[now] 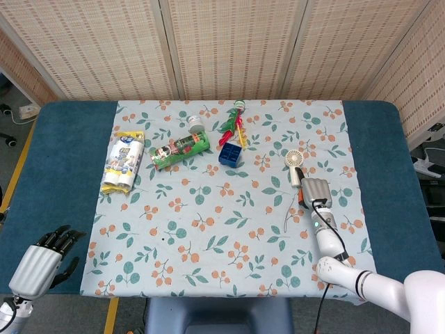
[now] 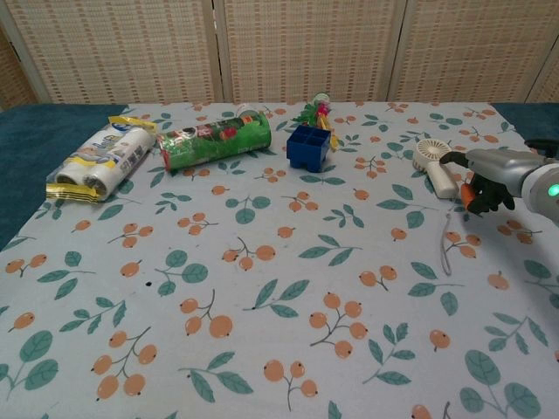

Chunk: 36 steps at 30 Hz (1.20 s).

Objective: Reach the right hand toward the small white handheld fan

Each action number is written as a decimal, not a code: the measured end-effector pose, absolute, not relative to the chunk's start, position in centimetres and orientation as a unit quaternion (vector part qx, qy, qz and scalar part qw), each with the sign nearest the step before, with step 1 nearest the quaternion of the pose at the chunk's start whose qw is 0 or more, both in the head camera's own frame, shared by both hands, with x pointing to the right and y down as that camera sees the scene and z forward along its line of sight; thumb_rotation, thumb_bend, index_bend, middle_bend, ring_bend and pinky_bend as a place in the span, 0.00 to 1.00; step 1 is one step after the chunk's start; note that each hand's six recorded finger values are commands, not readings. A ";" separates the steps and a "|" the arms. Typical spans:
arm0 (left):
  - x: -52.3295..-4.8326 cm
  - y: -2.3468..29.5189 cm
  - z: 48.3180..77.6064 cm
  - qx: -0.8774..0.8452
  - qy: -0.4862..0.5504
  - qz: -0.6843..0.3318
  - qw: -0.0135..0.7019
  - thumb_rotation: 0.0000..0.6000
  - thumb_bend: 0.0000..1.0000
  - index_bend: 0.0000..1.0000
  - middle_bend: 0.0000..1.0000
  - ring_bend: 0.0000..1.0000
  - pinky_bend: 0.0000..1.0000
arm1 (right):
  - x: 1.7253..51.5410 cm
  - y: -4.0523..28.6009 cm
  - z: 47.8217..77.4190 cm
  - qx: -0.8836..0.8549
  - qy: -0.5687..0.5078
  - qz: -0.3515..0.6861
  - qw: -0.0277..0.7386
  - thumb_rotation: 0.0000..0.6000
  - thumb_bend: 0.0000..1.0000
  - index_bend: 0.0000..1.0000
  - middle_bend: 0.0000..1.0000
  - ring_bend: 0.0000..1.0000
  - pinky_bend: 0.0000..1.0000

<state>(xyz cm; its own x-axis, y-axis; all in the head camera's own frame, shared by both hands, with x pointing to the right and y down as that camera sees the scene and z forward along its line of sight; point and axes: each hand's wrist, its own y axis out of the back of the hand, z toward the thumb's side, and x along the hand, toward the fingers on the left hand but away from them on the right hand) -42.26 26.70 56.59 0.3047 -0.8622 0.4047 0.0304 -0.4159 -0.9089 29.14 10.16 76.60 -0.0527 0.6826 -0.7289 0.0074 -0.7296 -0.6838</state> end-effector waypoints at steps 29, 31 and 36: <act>-42.3 26.8 56.6 -0.676 0.307 -0.502 0.443 1.00 0.42 0.23 0.27 0.18 0.36 | 30.3 10.0 76.3 -0.651 -0.279 0.664 0.242 1.00 0.72 0.06 0.78 0.66 0.69; -42.2 26.8 56.6 -0.676 0.306 -0.502 0.443 1.00 0.42 0.23 0.27 0.18 0.36 | 30.4 10.1 75.7 -0.656 -0.281 0.656 0.246 1.00 0.73 0.06 0.78 0.66 0.69; -42.1 26.9 56.7 -0.678 0.304 -0.501 0.444 1.00 0.42 0.23 0.27 0.18 0.36 | 30.7 10.8 73.6 -0.668 -0.284 0.633 0.271 1.00 0.73 0.06 0.78 0.66 0.69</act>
